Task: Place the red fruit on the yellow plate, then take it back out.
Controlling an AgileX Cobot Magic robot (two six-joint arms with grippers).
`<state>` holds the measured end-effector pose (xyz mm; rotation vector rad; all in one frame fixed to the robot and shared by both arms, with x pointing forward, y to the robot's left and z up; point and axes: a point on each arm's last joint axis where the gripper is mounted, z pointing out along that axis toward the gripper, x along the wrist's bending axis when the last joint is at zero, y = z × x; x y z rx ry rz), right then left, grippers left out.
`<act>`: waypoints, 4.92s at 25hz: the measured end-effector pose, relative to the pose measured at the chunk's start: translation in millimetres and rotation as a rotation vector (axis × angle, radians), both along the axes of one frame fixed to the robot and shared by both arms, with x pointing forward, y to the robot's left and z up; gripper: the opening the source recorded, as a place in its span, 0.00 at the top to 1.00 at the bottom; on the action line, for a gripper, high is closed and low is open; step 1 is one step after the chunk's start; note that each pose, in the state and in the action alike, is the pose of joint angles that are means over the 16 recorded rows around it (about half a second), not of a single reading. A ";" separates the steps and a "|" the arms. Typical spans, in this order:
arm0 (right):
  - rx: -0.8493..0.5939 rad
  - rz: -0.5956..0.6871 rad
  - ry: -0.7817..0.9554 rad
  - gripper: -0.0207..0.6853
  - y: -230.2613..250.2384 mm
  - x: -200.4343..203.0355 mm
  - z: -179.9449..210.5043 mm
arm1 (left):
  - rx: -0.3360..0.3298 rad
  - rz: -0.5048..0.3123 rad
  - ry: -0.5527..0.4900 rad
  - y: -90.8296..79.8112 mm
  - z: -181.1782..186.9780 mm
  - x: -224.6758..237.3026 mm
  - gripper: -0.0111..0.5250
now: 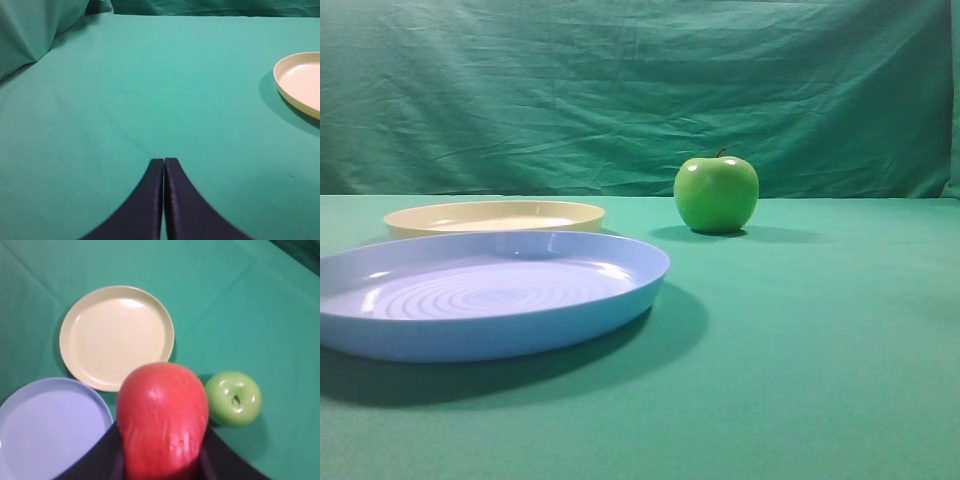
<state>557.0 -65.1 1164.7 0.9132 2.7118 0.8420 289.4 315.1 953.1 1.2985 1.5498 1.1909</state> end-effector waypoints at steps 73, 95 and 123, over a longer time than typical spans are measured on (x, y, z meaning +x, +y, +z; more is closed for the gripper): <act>-0.064 -0.466 0.011 0.82 -155.2 -106.1 -74.5 | -0.002 0.000 0.000 0.0 0.0 0.0 0.98; 0.285 -0.437 -0.289 0.97 -201.0 -272.0 -1.9 | -0.002 0.000 0.000 0.0 0.0 0.0 0.98; 0.298 -0.840 -0.650 0.97 -230.4 -273.2 -162.3 | -0.001 0.000 0.000 0.0 0.0 0.0 0.98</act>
